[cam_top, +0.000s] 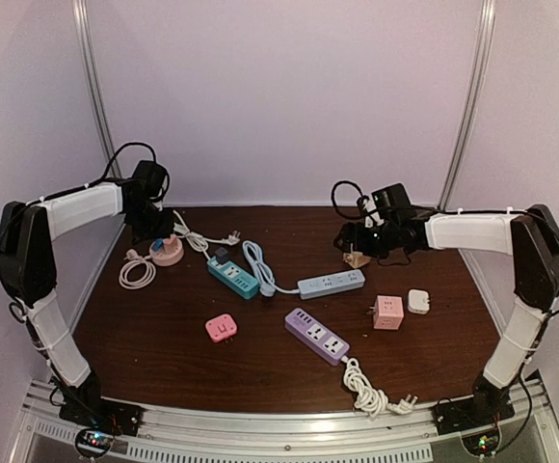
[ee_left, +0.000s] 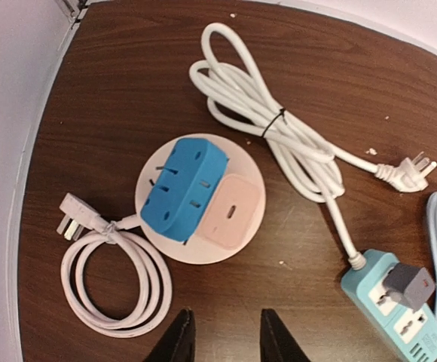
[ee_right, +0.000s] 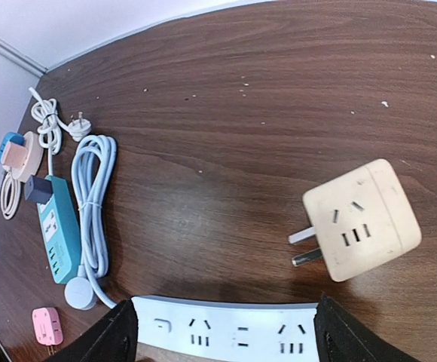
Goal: Pull the plug off the socket
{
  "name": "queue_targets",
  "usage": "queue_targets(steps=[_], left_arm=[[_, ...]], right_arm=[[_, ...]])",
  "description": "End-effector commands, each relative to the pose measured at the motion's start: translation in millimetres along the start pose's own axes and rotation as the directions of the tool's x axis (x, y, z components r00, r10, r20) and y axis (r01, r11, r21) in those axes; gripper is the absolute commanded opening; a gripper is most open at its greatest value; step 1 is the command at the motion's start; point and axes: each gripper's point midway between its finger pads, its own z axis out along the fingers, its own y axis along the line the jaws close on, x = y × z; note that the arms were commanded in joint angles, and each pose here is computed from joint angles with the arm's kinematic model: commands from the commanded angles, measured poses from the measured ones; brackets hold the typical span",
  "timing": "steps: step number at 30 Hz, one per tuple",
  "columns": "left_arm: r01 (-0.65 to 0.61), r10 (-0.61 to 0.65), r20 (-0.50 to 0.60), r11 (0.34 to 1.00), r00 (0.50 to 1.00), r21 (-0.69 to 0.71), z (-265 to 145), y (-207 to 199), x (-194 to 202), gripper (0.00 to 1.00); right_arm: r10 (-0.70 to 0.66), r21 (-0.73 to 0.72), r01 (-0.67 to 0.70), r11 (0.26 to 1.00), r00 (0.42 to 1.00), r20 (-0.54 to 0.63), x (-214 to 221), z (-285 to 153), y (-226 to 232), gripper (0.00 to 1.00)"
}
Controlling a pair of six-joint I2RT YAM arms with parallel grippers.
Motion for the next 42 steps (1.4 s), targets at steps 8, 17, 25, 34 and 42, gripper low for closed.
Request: queue_targets(steps=[8,17,25,34,42], left_arm=[[-0.126,0.13,0.043,0.988,0.991,-0.089,13.7,25.7,-13.6,0.36],[-0.138,0.137,0.021,0.99,0.99,0.024,26.6,2.8,-19.2,0.35],[-0.071,0.077,-0.019,0.974,0.997,0.215,21.7,-27.4,-5.2,0.35],[0.013,0.018,-0.067,0.9,0.998,0.436,11.3,-61.9,14.9,0.35],[0.072,-0.017,-0.117,0.872,0.993,0.484,44.9,-91.5,8.9,0.34]], right_arm=[[-0.111,-0.004,0.111,0.994,0.993,0.029,-14.8,19.4,54.0,0.82],[-0.243,-0.087,0.242,0.966,0.97,0.007,-12.8,39.5,105.0,0.82],[-0.475,-0.152,0.476,0.866,0.879,0.045,-0.8,81.9,198.5,0.8],[-0.527,-0.218,0.553,0.804,0.833,0.166,-1.5,131.2,247.8,0.73],[-0.503,-0.206,0.544,0.814,0.836,0.219,-10.5,143.7,253.0,0.72]])
